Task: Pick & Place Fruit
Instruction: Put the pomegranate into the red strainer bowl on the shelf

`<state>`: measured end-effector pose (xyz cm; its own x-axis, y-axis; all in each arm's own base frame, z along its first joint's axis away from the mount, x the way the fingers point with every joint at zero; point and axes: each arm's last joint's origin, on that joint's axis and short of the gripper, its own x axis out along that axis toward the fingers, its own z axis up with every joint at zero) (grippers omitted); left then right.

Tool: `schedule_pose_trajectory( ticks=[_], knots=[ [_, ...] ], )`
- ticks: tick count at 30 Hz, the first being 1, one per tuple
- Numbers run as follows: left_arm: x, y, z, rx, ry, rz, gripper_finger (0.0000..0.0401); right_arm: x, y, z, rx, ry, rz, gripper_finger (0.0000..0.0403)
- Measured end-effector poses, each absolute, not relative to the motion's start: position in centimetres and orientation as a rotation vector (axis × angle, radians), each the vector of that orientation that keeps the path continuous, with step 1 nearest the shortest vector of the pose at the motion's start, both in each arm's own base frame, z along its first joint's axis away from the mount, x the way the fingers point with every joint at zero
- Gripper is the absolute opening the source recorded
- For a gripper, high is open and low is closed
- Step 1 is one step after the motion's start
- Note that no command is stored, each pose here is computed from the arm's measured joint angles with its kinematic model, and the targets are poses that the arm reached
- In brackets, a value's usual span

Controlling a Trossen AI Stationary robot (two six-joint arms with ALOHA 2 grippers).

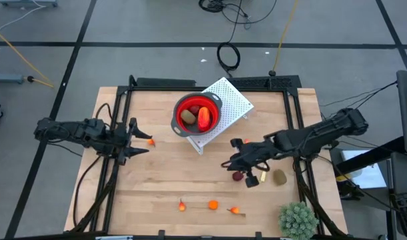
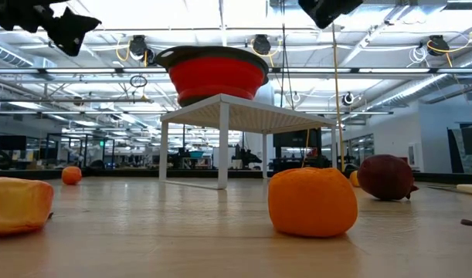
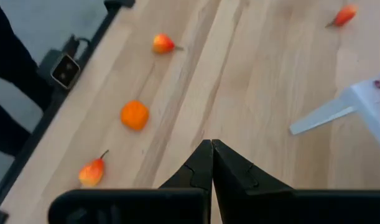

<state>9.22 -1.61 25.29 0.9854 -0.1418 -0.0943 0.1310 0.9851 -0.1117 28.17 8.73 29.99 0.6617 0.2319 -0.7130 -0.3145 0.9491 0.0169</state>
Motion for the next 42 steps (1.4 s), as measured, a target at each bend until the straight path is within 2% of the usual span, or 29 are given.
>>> schedule_pose_trajectory(
  ticks=[15, 20, 25, 33, 42],
  knots=[
    [7.3, -1.3, 23.4, -0.150, 0.136, -0.158, 0.0253, 30.7, 11.0, 25.9, -0.160, 1.111, 0.421, 0.0001],
    [6.9, -1.3, 23.1, -0.155, 0.152, -0.175, 0.0253, 30.8, 11.6, 24.5, -0.157, 1.186, 0.417, 0.0016],
    [6.7, -1.3, 23.1, -0.164, 0.155, -0.175, 0.0253, 30.5, 11.5, 23.8, -0.072, 1.277, 0.381, 0.0044],
    [6.7, -1.3, 23.0, -0.164, 0.164, -0.174, 0.0253, 30.6, 10.2, 23.7, 0.074, 1.343, 0.272, 0.0112],
    [6.7, -1.3, 23.0, -0.172, 0.164, -0.173, 0.0253, 30.9, 8.8, 23.7, 0.172, 1.360, 0.275, 0.0186]
  ],
)
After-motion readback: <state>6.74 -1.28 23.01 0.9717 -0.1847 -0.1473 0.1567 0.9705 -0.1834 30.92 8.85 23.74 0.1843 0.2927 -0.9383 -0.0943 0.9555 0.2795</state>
